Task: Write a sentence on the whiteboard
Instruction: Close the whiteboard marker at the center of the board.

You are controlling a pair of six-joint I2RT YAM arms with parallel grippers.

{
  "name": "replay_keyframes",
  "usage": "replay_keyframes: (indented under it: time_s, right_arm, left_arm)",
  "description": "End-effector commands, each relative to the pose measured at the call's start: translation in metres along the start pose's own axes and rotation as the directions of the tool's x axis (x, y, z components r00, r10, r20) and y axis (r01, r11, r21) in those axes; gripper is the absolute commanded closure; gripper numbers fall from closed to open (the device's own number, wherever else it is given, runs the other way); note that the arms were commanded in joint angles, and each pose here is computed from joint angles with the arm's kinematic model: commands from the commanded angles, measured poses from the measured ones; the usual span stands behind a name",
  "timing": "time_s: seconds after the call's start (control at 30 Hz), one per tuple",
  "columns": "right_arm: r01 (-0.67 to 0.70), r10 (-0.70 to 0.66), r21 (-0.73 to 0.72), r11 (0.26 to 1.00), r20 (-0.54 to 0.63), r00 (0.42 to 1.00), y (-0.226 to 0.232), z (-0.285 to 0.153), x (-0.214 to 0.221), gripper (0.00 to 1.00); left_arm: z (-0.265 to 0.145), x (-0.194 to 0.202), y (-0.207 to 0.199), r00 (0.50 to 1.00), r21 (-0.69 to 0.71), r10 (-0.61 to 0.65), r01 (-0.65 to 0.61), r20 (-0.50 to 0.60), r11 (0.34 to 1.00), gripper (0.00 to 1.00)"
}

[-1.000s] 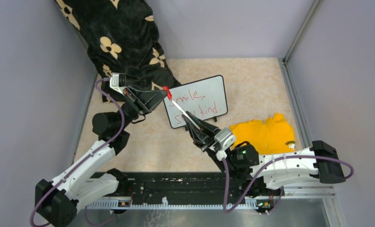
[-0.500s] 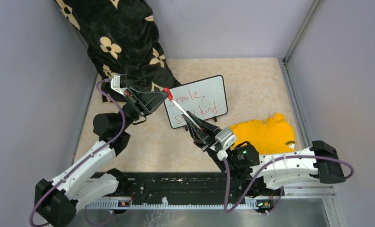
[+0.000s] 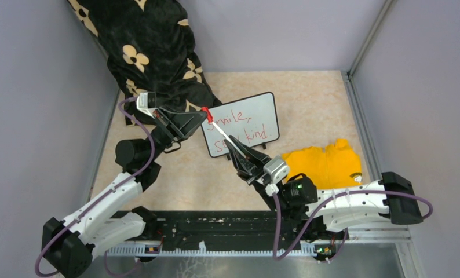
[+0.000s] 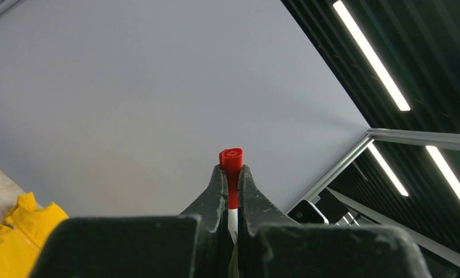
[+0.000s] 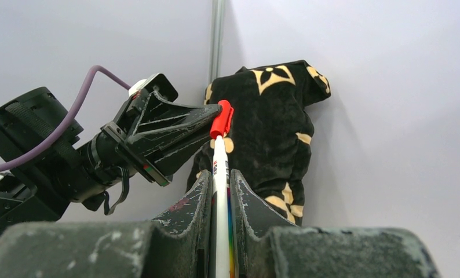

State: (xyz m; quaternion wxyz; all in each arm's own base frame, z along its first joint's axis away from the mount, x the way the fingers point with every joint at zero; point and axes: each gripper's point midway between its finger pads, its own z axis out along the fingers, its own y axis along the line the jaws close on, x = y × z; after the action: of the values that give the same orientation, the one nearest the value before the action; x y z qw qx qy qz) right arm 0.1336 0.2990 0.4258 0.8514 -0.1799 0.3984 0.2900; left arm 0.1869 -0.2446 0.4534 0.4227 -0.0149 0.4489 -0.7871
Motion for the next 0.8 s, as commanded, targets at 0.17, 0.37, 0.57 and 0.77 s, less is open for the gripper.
replay_keyframes:
  time_s: [0.17,0.37,0.57,0.77]
  right_arm:
    - [-0.029,0.025,0.077,0.997,0.055,0.998,-0.015,0.011,-0.019,1.00]
    - [-0.026,0.019,0.105,0.994,0.065,0.998,-0.020,0.011,-0.019,1.00]
    - [-0.007,-0.003,0.184,0.983,0.055,0.998,-0.030,0.011,-0.015,1.00]
    - [0.017,-0.032,0.257,0.966,0.053,0.998,-0.040,0.008,-0.010,1.00]
  left_arm:
    - [0.006,0.011,-0.017,1.000,0.068,-0.020,0.022,-0.018,0.997,1.00]
    - [0.009,0.017,-0.014,0.999,0.058,-0.037,0.037,-0.015,0.998,1.00]
    - [0.014,0.021,-0.008,0.998,0.027,-0.050,0.050,0.025,0.998,1.00]
    - [0.016,0.026,-0.003,0.996,0.005,-0.075,0.075,0.052,0.997,1.00]
